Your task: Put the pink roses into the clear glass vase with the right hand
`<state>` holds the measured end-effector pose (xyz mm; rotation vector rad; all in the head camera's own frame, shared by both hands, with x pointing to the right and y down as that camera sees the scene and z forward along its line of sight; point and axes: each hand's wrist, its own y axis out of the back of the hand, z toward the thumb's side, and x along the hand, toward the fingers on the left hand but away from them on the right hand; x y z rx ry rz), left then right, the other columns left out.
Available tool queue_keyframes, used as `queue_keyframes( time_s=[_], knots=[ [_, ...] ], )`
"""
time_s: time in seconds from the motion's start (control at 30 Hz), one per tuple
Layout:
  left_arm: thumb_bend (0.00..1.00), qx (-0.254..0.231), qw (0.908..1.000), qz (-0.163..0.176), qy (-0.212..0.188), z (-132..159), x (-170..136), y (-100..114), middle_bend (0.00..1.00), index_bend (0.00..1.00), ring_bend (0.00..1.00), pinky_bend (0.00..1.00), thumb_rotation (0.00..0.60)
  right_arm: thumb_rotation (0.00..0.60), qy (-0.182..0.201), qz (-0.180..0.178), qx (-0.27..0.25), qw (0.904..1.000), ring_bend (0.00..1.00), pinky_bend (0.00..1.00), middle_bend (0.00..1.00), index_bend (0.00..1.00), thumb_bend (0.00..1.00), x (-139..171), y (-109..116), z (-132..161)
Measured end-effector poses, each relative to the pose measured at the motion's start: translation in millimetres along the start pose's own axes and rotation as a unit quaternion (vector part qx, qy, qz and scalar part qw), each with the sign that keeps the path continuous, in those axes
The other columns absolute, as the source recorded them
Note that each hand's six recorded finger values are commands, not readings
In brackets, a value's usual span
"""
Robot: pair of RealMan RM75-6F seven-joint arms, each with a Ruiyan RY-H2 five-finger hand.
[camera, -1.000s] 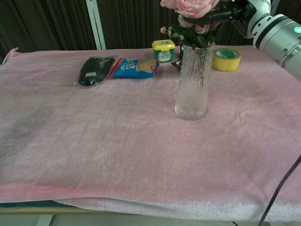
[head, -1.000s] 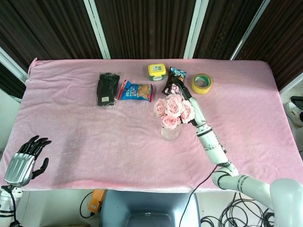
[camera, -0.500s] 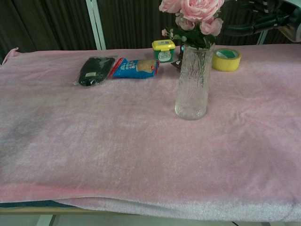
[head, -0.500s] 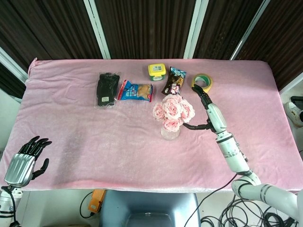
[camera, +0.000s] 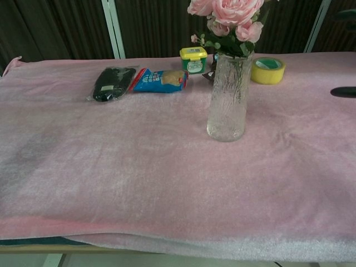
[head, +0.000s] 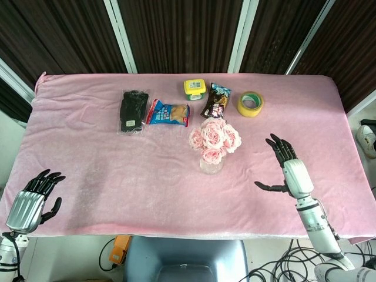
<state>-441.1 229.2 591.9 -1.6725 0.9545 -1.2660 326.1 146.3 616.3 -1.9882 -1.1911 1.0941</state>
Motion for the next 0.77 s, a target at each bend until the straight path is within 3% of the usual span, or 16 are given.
queue_keyframes(
  time_s=[0.13, 0.37, 0.5, 0.77],
  knots=[
    [0.46, -0.002, 1.0, -0.001, -0.001, 1.0, 0.8, -0.4, 0.21, 0.24, 0.1, 0.27, 0.6, 0.6, -0.066, 0.021, 0.065, 0.9955, 0.0, 0.14, 0.0, 0.0, 0.05, 23.5, -1.8, -15.2],
    [0.46, -0.001, 1.0, -0.003, -0.001, 1.3, 1.9, -1.3, 0.21, 0.24, 0.1, 0.27, 0.6, 0.6, -0.149, 0.058, 0.163, 0.9736, 0.0, 0.17, 0.0, 0.0, 0.05, 49.4, -6.3, -27.2],
    [0.46, -0.002, 1.0, -0.005, -0.004, 2.2, 1.9, -1.9, 0.21, 0.24, 0.1, 0.27, 0.6, 0.6, -0.171, 0.07, 0.176, 0.9668, 0.0, 0.17, 0.0, 0.0, 0.05, 61.2, -9.8, -25.1],
    [0.46, -0.002, 1.0, -0.007, -0.002, 1.6, 1.0, -2.1, 0.21, 0.24, 0.1, 0.27, 0.6, 0.6, -0.17, 0.063, 0.174, 0.9679, 0.0, 0.17, 0.0, 0.0, 0.05, 63.4, -10.3, -22.9]
  ],
)
